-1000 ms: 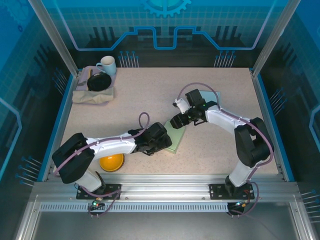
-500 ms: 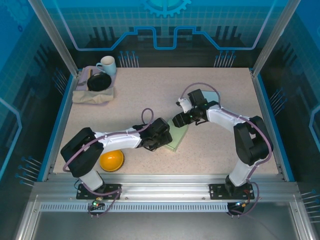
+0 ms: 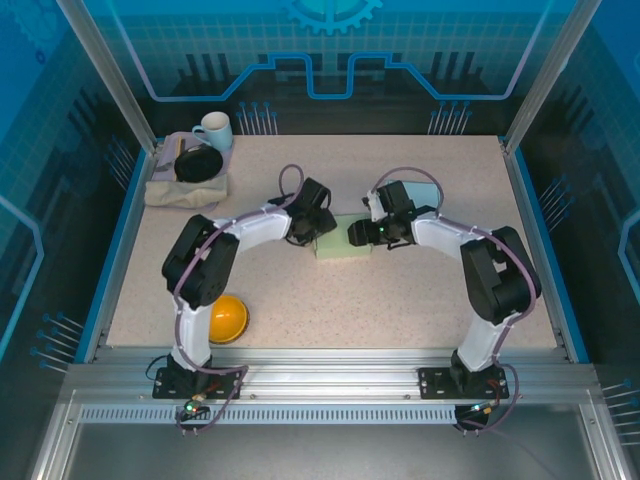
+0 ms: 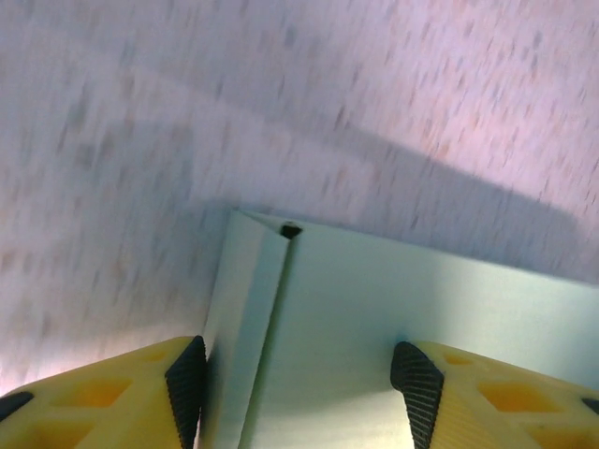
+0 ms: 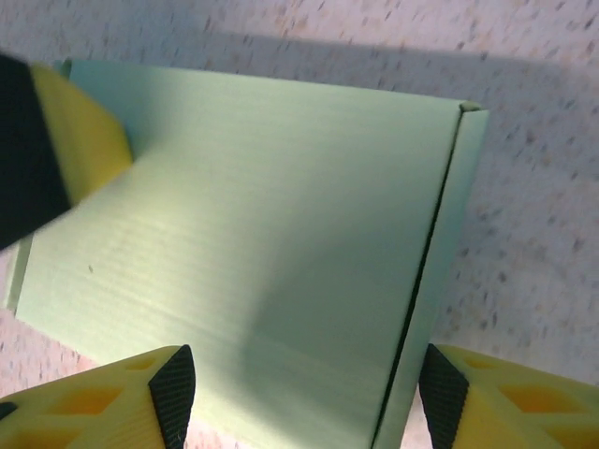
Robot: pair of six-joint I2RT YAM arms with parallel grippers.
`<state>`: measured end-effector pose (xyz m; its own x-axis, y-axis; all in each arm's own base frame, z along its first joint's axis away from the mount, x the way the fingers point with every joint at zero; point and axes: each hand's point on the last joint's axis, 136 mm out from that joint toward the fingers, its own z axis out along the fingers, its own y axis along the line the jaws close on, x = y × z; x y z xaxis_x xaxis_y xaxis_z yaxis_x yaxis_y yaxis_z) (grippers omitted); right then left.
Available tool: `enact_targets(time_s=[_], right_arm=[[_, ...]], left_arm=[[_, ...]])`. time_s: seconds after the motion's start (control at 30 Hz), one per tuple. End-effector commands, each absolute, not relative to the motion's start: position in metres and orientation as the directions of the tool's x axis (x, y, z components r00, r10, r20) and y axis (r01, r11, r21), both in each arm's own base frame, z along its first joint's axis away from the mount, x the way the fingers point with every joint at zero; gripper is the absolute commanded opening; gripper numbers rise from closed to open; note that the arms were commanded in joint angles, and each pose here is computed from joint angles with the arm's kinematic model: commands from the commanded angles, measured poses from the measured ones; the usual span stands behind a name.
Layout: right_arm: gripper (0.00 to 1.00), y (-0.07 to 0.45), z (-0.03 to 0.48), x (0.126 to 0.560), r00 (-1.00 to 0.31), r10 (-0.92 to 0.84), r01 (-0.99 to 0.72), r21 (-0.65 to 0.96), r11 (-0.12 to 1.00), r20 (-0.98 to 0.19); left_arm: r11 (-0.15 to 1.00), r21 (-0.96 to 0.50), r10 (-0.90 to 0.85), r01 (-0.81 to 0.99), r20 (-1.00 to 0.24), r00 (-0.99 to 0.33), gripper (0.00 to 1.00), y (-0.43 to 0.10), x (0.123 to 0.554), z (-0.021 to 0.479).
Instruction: Fold the paper box
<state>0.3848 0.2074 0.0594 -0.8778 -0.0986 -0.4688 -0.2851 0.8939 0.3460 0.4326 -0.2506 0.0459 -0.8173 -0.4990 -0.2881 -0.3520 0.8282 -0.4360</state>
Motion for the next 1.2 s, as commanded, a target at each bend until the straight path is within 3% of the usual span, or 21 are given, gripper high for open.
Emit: enact_targets(time_s=[0.0,0.17,0.37,0.77,0.97,1.17], right_arm=[[0.66,0.221,0.076,0.419,-0.854,-0.029,-0.266,0.389,0.882,-0.519],[0.66,0.228,0.077,0.448,-0.843,-0.019,-0.256,0.372,0.892,-0.537],[0.66,0.232,0.078,0.471,-0.823,-0.019,-0.258,0.344,0.903,-0.568],[0.68,0.223,0.092,0.481,-0.796,-0.036,-0.266,0.296,0.917,-0.604],[0.7,0.211,0.11,0.47,-0.783,-0.045,-0.262,0.264,0.928,-0.62],[0.71,0.194,0.136,0.449,-0.744,-0.073,-0.277,0.207,0.938,-0.664]], left_arm=[[0.86,-0.43,-0.425,-0.276,-0.303,-0.853,0.59,-0.258,0.459,0.046],[0.895,-0.421,-0.341,-0.151,-0.424,-0.839,0.6,-0.269,0.504,0.071],[0.911,-0.391,-0.315,-0.13,-0.458,-0.831,0.61,-0.272,0.525,0.075],[0.894,-0.309,-0.432,-0.324,-0.404,-0.807,0.7,-0.217,0.523,0.053],[0.913,-0.266,-0.402,-0.31,-0.458,-0.792,0.76,-0.193,0.526,0.075],[0.906,-0.316,-0.409,-0.282,-0.481,-0.776,0.79,-0.183,0.513,0.102]])
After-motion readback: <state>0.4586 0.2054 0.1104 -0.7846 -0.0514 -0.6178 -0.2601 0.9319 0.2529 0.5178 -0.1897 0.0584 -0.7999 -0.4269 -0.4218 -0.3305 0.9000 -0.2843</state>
